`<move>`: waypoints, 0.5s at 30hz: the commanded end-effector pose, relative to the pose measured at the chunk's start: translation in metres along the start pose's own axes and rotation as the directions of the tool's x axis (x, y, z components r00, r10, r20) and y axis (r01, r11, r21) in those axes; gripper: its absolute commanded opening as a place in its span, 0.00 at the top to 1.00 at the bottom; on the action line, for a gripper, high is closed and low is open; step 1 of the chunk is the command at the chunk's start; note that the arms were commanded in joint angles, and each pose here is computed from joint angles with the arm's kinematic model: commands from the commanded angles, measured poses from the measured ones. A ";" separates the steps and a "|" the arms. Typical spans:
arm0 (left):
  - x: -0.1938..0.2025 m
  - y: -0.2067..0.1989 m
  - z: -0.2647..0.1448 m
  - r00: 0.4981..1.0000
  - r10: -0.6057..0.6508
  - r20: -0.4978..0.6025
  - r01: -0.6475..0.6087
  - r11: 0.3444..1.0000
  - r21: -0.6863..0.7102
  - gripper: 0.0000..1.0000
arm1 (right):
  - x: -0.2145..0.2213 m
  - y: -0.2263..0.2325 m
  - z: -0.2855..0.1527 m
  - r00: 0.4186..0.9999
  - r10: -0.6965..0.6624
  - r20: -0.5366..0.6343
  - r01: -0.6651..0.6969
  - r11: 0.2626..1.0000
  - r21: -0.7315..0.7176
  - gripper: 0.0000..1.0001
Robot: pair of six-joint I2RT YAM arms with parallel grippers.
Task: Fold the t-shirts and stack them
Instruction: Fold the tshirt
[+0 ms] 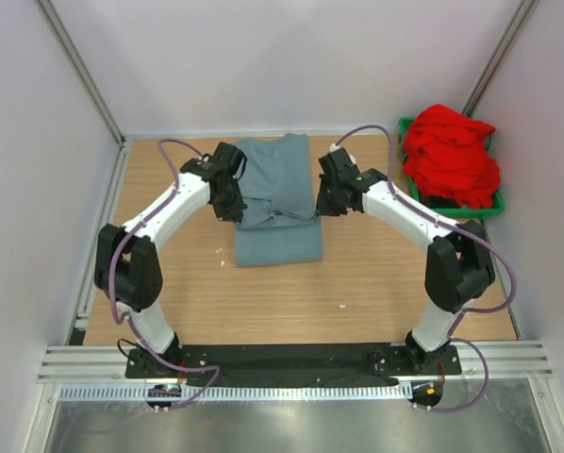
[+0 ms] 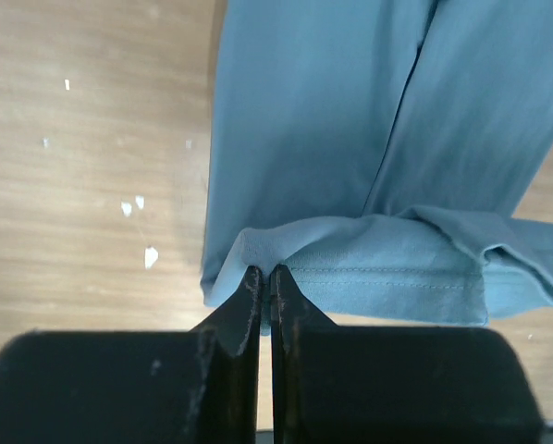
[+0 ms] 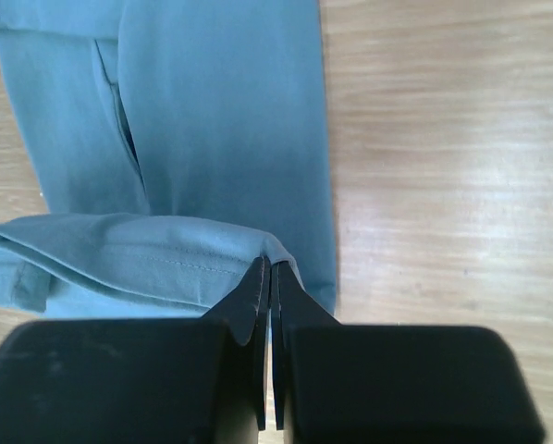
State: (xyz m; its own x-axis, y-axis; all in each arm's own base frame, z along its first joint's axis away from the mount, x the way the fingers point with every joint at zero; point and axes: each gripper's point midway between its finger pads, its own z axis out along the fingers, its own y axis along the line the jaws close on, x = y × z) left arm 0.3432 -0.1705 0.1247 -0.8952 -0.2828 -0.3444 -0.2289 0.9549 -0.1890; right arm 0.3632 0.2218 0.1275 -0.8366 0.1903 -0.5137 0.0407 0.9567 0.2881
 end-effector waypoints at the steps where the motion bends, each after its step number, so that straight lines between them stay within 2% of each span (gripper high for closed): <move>1: -0.032 0.000 -0.001 0.999 0.036 0.034 -0.035 0.999 -0.014 1.00 | -0.028 0.005 0.003 0.999 -0.046 0.025 0.046 0.999 -0.028 0.99; 15: -0.067 0.012 0.048 1.000 -0.002 -0.018 0.000 0.997 -0.079 1.00 | -0.072 0.011 0.052 0.999 -0.048 -0.009 0.047 0.998 -0.052 0.99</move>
State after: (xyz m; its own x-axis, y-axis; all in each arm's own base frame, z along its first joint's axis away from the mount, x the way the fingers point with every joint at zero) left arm 0.4093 -0.1591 0.0987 -0.9013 -0.2909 -0.3210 -0.2574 0.9556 -0.1434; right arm 0.4354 0.2341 0.1124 -0.8563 0.1628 -0.4901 0.0006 0.9493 0.3143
